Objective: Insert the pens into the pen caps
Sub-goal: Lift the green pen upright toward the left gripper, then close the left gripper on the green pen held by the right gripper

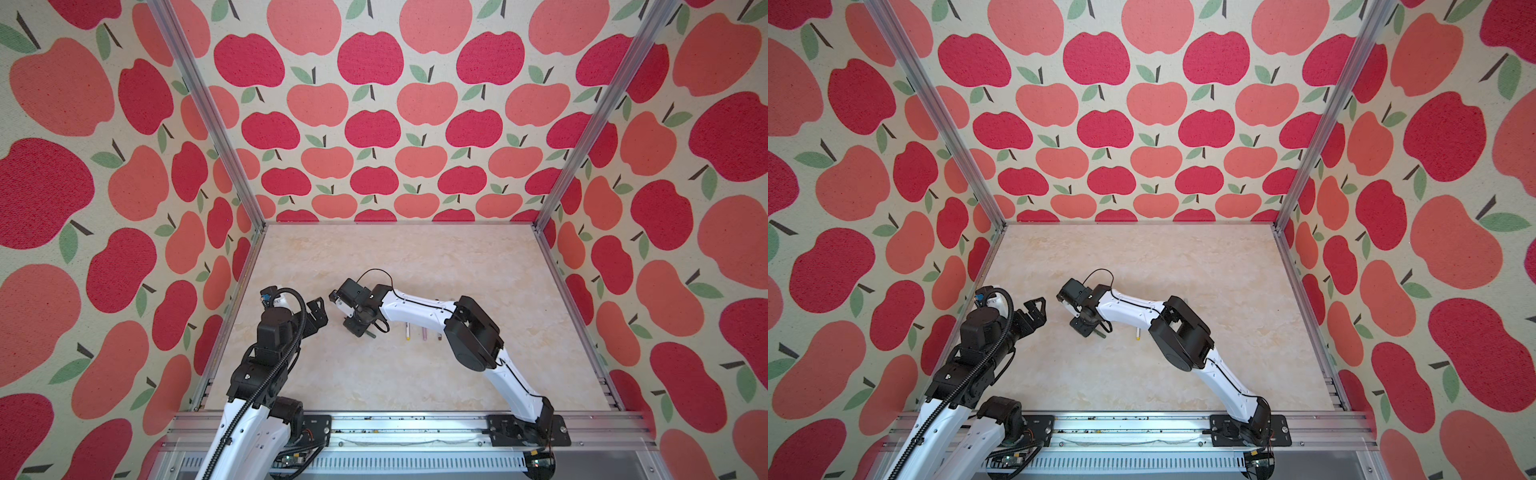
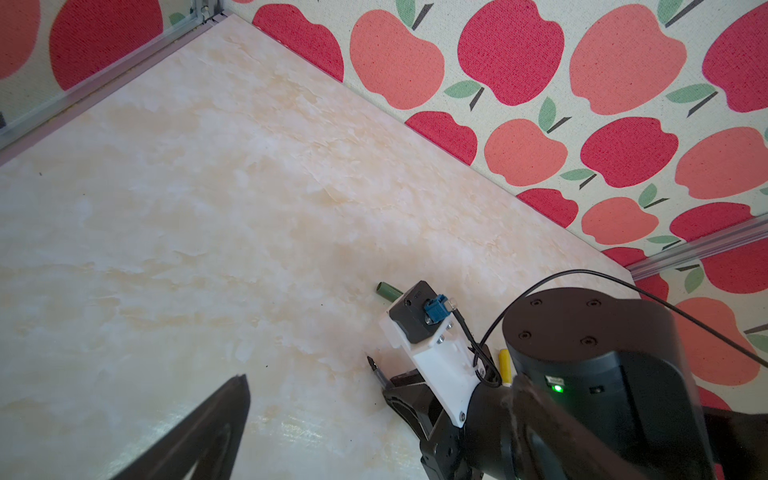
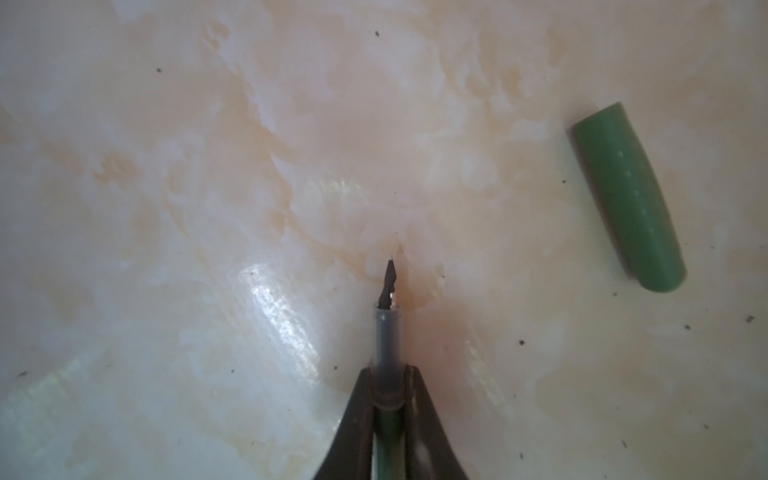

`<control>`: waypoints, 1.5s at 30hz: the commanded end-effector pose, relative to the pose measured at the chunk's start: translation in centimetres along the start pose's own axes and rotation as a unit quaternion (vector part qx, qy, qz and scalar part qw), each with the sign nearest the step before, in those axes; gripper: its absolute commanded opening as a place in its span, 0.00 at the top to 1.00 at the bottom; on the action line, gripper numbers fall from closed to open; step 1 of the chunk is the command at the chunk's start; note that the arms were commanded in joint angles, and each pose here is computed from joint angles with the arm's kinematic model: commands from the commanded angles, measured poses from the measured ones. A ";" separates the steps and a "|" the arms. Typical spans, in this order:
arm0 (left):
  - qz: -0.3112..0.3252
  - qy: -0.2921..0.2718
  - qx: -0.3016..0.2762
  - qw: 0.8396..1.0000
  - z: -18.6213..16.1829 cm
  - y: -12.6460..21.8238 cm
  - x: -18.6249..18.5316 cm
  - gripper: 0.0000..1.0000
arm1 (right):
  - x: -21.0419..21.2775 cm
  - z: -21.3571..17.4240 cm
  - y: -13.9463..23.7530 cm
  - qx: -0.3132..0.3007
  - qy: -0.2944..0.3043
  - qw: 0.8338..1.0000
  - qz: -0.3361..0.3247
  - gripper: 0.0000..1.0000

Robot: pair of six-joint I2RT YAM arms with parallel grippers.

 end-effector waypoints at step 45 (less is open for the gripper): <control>-0.465 0.031 0.166 0.869 0.9 -4.7 -8.8 0.14 | -8.1 -0.6 23.2 -0.401 -0.248 0.843 0.259 0.94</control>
Point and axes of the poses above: each gripper's point midway between its finger pads, its own y axis back along the fingers, its own x axis along the line the jaws close on, z = x × y, the point moved 10 cm from there along y, back along the fingers, and after that the axes turned 1 degree about y, right-handed, at the moved point
